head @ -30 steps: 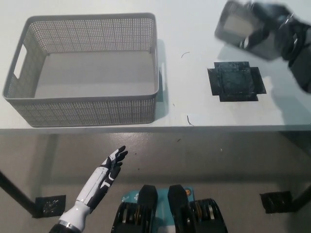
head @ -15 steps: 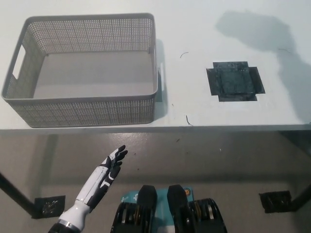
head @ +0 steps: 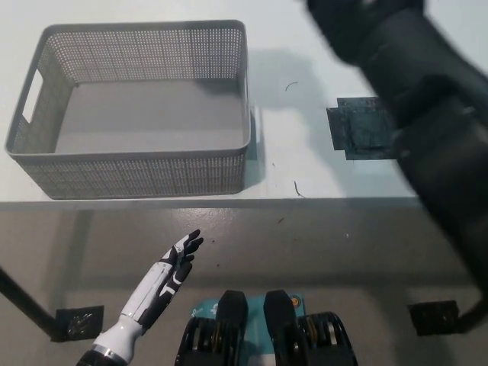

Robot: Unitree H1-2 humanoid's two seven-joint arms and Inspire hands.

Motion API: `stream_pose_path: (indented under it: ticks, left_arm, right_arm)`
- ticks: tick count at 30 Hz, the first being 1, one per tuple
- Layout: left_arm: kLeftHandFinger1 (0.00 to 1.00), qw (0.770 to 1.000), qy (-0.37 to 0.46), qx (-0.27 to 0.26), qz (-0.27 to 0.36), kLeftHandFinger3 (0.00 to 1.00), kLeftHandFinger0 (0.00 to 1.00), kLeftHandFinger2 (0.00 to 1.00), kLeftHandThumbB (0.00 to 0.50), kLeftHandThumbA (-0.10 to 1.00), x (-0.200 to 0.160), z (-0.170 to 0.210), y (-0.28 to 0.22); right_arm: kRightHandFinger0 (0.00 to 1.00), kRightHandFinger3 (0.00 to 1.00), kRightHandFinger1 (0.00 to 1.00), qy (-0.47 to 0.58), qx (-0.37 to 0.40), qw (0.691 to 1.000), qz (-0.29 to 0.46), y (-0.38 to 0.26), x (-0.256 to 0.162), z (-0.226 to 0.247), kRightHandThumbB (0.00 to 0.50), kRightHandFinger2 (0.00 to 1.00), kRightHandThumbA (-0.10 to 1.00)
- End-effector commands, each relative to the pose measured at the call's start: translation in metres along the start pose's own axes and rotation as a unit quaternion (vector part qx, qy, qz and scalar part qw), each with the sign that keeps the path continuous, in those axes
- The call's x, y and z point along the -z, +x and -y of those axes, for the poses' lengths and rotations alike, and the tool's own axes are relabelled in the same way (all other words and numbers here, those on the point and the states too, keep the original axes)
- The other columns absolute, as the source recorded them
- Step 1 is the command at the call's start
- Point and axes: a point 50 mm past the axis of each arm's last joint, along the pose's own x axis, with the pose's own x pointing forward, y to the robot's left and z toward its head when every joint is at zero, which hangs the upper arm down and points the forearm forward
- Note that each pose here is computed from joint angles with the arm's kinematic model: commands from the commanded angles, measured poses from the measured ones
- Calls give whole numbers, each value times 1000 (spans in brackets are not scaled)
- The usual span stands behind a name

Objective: Use the right hand to pick up a small rectangular container and put it into a bigger container on the left side

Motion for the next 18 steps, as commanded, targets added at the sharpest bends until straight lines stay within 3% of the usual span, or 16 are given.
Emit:
stream_pose_path:
  ticks: [1, 5, 6, 10, 11, 12, 13, 14, 16, 18]
  left_arm:
    - [1000, 999, 15, 9, 33, 1000, 1000, 1000, 265, 1000, -13, -9, 8]
    - [1000, 999, 19, 14, 33, 1000, 1000, 1000, 264, 1000, -13, -9, 8]
    - [1000, 999, 18, 14, 32, 1000, 1000, 1000, 262, 1000, -14, -10, 7]
    - [1000, 999, 19, 18, 31, 1000, 1000, 1000, 257, 1000, -15, -12, 8]
    - [1000, 999, 22, 19, 31, 1000, 1000, 1000, 257, 1000, -16, -13, 8]
    - [1000, 999, 22, 20, 31, 1000, 1000, 1000, 257, 1000, -16, -14, 9]
    - [1000, 999, 22, 20, 33, 1000, 1000, 1000, 258, 1000, -16, -13, 9]
    - [1000, 999, 24, 20, 33, 1000, 1000, 1000, 260, 1000, -17, -13, 9]
    - [1000, 999, 27, 22, 33, 1000, 1000, 1000, 260, 1000, -18, -14, 10]
    - [1000, 999, 29, 21, 32, 1000, 1000, 1000, 259, 1000, -19, -15, 11]
  right_arm:
    - [0, 715, 358, -18, 60, 997, 51, 17, -58, 36, 229, 717, -100]
    - [0, 410, 208, -13, 31, 999, 34, 20, -77, 16, 267, 496, -84]
    - [0, 394, 190, -10, 19, 999, 30, 19, -77, 2, 237, 481, -91]
    - [0, 383, 162, 0, -10, 1000, 8, 15, -75, -25, 262, 532, -100]
    - [186, 420, 281, 4, -16, 1000, 4, 14, -75, -33, 273, 600, -100]
    - [224, 409, 294, 5, -16, 1000, 3, 14, -75, -34, 274, 560, -100]
    - [140, 472, 238, 13, -29, 999, -2, 11, -73, -47, 264, 446, -100]
    - [18, 389, 128, 14, -34, 999, -3, 10, -72, -52, 255, 327, -100]
    - [0, 353, 35, 9, -50, 999, -8, 6, -71, -68, 257, 282, -100]
    - [0, 311, 6, 8, -61, 998, -15, 3, -70, -79, 261, 249, -100]
